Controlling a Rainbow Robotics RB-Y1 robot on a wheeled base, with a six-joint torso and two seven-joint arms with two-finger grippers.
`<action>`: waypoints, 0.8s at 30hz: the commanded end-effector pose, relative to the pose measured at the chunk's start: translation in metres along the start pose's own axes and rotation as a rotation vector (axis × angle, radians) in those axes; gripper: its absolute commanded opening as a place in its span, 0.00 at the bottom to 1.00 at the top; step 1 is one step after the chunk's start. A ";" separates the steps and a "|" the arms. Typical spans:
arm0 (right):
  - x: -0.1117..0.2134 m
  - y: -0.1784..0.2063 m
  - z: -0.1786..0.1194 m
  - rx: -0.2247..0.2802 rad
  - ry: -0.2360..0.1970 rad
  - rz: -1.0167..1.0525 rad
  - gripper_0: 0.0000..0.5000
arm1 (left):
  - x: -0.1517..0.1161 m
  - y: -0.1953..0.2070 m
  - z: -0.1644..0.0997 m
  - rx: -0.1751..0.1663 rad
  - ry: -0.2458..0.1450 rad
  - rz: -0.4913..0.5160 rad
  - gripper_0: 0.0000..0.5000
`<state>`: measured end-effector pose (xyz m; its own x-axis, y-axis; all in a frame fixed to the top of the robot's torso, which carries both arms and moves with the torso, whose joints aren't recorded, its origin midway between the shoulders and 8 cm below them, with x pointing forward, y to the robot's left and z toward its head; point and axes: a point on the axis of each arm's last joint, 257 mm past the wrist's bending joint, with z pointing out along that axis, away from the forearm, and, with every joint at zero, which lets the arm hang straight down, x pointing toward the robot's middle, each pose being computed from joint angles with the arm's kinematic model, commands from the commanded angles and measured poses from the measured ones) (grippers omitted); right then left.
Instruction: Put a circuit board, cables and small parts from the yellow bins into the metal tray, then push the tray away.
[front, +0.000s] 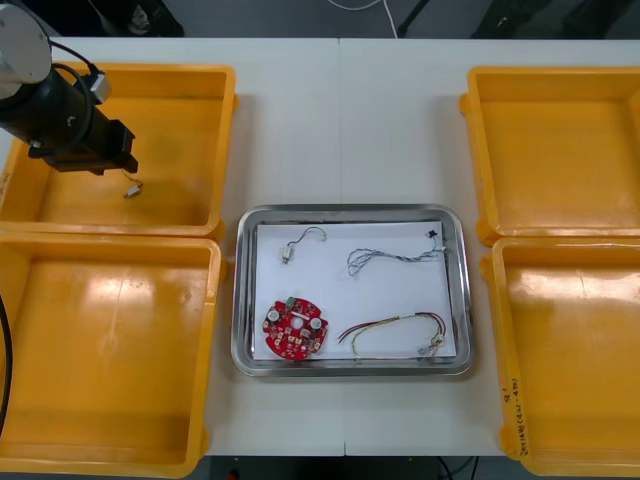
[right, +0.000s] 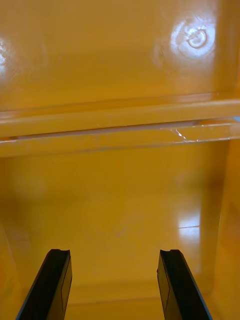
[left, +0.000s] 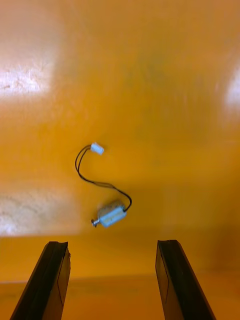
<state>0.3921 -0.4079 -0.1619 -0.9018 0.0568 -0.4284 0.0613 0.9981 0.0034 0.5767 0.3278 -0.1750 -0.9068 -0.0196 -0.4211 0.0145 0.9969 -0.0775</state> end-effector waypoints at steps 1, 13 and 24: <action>-0.008 -0.005 -0.001 -0.026 -0.035 -0.008 1.00 | -0.023 0.015 -0.046 -0.036 -0.053 0.049 1.00; -0.011 -0.006 -0.004 -0.038 -0.046 -0.013 1.00 | -0.007 0.022 -0.023 -0.045 -0.070 0.049 1.00; -0.009 -0.005 -0.003 -0.049 -0.047 -0.018 1.00 | -0.001 0.018 0.002 -0.046 -0.100 0.066 1.00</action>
<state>0.3994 -0.4090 -0.1592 -0.8908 0.0509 -0.4516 0.0392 0.9986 0.0353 0.5731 0.3334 -0.1843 -0.8842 -0.0033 -0.4670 0.0270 0.9979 -0.0582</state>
